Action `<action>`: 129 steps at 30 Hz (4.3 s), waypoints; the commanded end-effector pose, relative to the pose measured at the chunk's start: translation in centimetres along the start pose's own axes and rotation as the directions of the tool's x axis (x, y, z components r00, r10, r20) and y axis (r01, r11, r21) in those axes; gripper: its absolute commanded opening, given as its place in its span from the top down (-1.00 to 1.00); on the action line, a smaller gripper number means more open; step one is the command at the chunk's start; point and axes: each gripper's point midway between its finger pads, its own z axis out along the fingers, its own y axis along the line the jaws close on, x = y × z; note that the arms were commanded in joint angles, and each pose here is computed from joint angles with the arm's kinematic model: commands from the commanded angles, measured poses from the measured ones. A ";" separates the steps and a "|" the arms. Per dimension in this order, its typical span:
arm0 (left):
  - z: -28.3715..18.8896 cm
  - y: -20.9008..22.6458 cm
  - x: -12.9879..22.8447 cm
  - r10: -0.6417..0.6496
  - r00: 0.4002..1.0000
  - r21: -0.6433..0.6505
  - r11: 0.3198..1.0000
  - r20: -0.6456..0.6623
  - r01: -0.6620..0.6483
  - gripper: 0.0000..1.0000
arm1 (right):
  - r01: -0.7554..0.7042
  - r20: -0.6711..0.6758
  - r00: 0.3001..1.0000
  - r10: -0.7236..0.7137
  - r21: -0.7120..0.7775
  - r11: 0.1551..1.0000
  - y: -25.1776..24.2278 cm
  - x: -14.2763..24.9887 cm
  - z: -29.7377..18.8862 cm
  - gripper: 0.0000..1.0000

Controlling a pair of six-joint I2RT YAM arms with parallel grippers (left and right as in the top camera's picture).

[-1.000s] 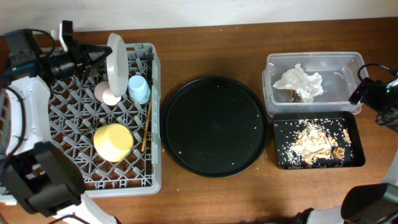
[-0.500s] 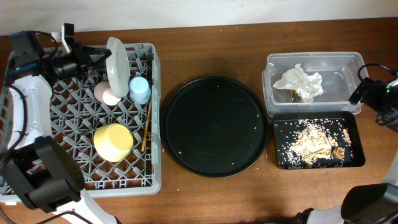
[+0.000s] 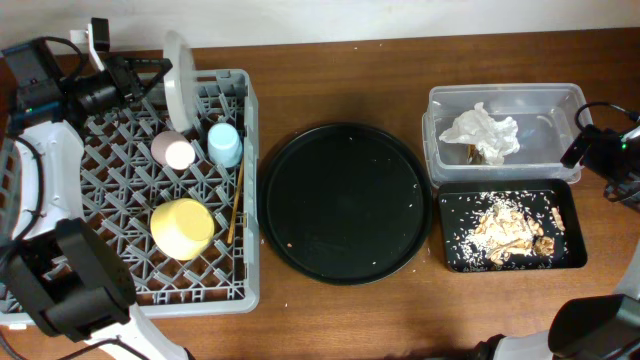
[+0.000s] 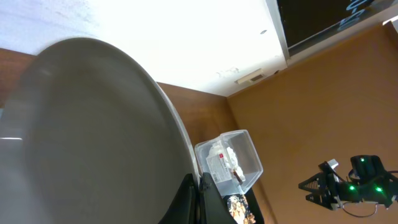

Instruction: Sort waste into correct bins and load items into the dishwasher rack

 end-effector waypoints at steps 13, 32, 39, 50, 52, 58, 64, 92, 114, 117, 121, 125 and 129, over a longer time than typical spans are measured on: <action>2.8 -0.4 -0.4 0.035 0.999 0.033 0.999 -0.002 -0.035 1.00 | -0.005 0.013 1.000 0.005 0.007 1.000 -0.2 -0.2 -0.4 -0.97; 5.1 2.4 0.8 -0.157 0.986 0.114 0.980 -0.064 0.163 1.00 | -0.005 0.013 1.000 0.005 0.007 1.000 -0.2 -0.2 -0.4 -0.97; 4.8 0.6 -0.5 -0.147 0.987 0.179 0.971 -0.063 0.156 1.00 | -0.005 0.013 1.000 0.005 0.007 1.000 -0.2 -0.2 -0.4 -0.97; 5.3 0.6 0.2 -0.211 0.973 0.171 0.960 -0.093 0.224 1.00 | -0.005 0.013 1.000 0.005 0.007 1.000 -0.2 -0.2 -0.4 -0.97; 5.6 0.4 0.4 -0.238 0.966 0.170 0.952 -0.105 0.253 1.00 | -0.005 0.013 1.000 0.005 0.007 1.000 -0.2 -0.2 -0.4 -0.97; 5.7 0.5 0.4 -0.317 0.942 0.157 0.930 -0.115 0.332 1.00 | -0.005 0.013 1.000 0.005 0.007 1.000 -0.2 -0.2 -0.4 -0.97; 5.9 2.0 1.0 -0.433 0.896 0.089 0.893 -0.101 0.441 1.00 | -0.005 0.013 1.000 0.005 0.007 1.000 -0.2 -0.2 -0.4 -0.97; 2.2 -4.9 -4.5 -0.079 0.995 0.162 0.984 0.053 0.069 0.99 | -0.005 0.013 1.000 0.005 0.007 1.000 -0.2 -0.2 -0.4 -0.98; 6.6 2.4 2.6 -0.134 0.991 -0.308 0.943 -0.018 0.122 1.00 | -0.005 0.013 1.000 0.005 0.007 1.000 -0.2 -0.2 -0.4 -0.97; 5.0 3.0 1.2 -0.121 0.992 -0.325 0.937 0.032 0.125 0.99 | -0.005 0.013 1.000 0.005 0.007 1.000 -0.2 -0.2 -0.4 -0.97; 3.6 3.5 0.1 -0.112 0.991 -0.335 0.933 0.068 0.128 1.00 | -0.005 0.013 1.000 0.005 0.007 1.000 -0.2 -0.2 -0.4 -0.97; 2.5 2.5 -1.3 -0.078 0.992 -0.333 0.937 0.096 0.106 0.98 | -0.005 0.013 1.000 0.005 0.007 1.000 -0.2 -0.2 -0.4 -0.97; 1.6 -0.9 -3.6 0.007 0.991 -0.312 0.949 0.130 0.035 0.74 | -0.005 0.013 1.000 0.005 0.007 1.000 -0.2 -0.2 -0.4 -0.97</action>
